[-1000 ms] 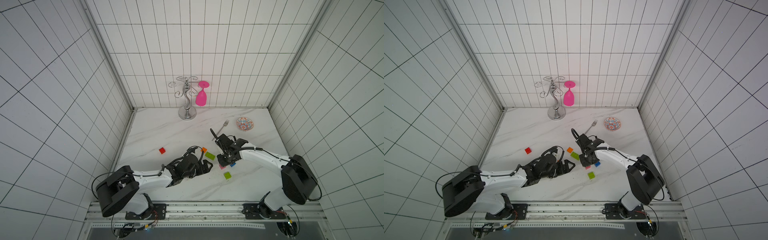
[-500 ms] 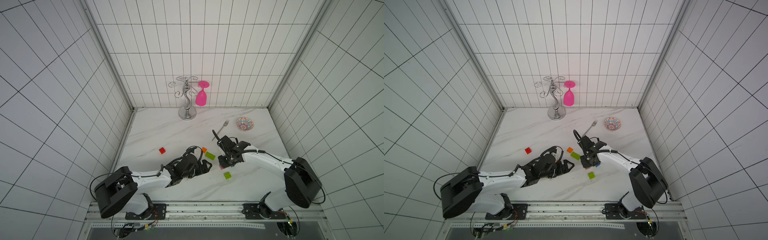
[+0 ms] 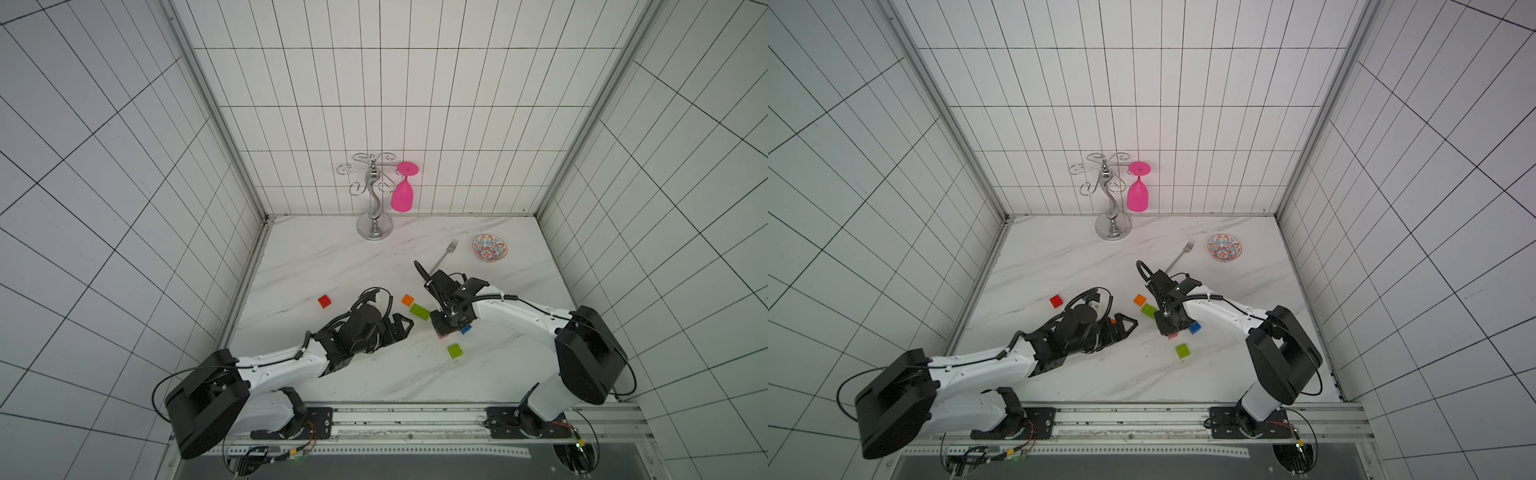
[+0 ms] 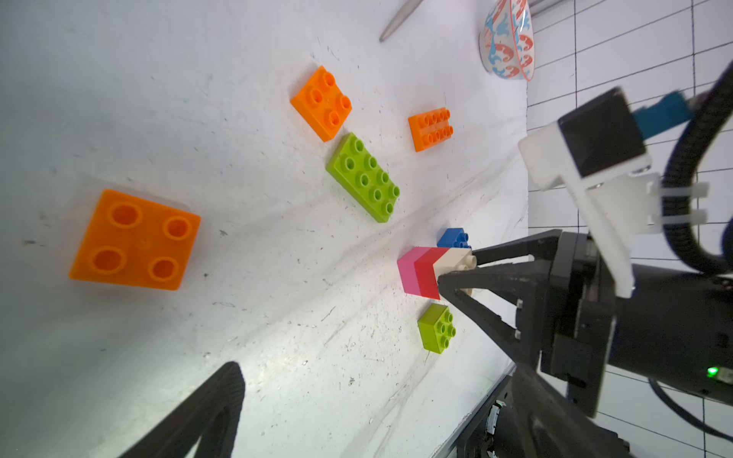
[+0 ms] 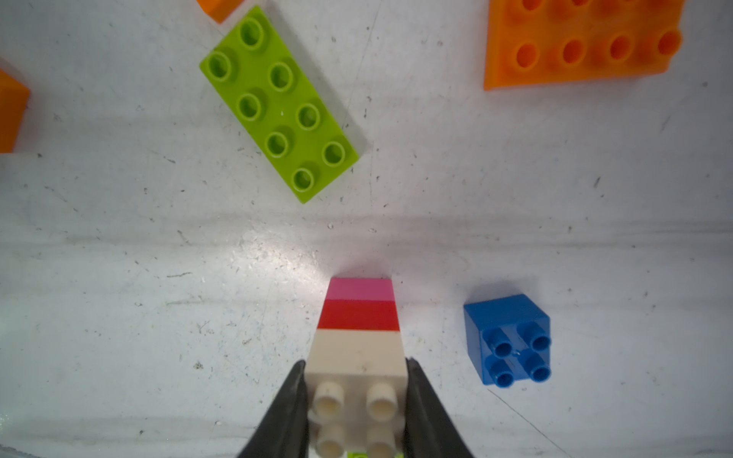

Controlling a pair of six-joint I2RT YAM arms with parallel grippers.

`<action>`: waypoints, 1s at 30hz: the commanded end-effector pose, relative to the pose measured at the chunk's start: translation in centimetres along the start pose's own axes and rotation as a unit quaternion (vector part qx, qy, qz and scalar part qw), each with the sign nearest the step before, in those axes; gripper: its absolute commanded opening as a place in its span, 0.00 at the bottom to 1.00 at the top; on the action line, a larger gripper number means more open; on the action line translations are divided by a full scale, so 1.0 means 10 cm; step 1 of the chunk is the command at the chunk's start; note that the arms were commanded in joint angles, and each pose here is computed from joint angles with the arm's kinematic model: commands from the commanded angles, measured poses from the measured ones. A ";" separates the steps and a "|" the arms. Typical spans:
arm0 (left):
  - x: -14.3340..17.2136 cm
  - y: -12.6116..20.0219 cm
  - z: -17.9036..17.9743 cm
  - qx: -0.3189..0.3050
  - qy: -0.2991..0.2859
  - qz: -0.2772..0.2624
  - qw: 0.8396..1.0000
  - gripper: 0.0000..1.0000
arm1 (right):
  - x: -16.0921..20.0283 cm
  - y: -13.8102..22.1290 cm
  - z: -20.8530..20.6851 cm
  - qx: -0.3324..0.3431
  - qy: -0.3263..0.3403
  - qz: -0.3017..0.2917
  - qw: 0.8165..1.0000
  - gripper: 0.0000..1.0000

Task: Assemble the letter r with lego
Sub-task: Assemble the lego brick with the lego brick, then place the lego brick at the center of the board.

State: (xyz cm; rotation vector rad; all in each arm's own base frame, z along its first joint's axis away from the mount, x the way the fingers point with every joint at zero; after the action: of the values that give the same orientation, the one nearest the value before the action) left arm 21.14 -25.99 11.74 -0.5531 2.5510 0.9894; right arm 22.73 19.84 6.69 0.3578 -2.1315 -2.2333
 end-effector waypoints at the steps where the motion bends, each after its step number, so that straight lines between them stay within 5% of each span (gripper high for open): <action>1: -0.06 0.13 0.14 -0.024 0.000 -0.014 1.000 0.97 | 0.81 -0.63 -0.31 0.076 -0.004 0.170 0.982 0.00; 4: -0.14 0.26 0.22 -0.033 0.005 -0.028 0.999 0.97 | 0.75 -0.59 -0.24 0.053 -0.010 0.165 0.985 0.00; 9: -0.33 0.56 0.37 -0.062 0.012 -0.072 0.995 0.97 | 0.29 -0.05 -0.10 0.019 -0.010 0.058 0.998 0.00; 17: -0.57 1.03 0.69 -0.132 0.034 -0.097 0.986 0.97 | -0.12 0.66 0.45 -0.051 0.079 -0.042 0.995 0.00; 30: -0.60 1.10 0.71 -0.147 0.028 -0.096 0.984 0.97 | 0.04 0.44 1.33 -0.072 0.227 -0.007 0.971 0.00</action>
State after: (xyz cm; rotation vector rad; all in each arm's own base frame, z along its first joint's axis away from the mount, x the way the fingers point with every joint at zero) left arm 22.19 -12.44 14.72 -0.8852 2.3793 1.3126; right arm 19.62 31.92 11.16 0.7721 -1.7639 -2.0907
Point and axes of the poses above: each gripper's point midway between its finger pads, its own y axis back along the fingers, its own z axis along the line the jaws close on, x = y × z, the point moved 2 cm from there along y, back along the fingers, and after that the axes turned 11 degrees about -y, right-handed, at the moved point
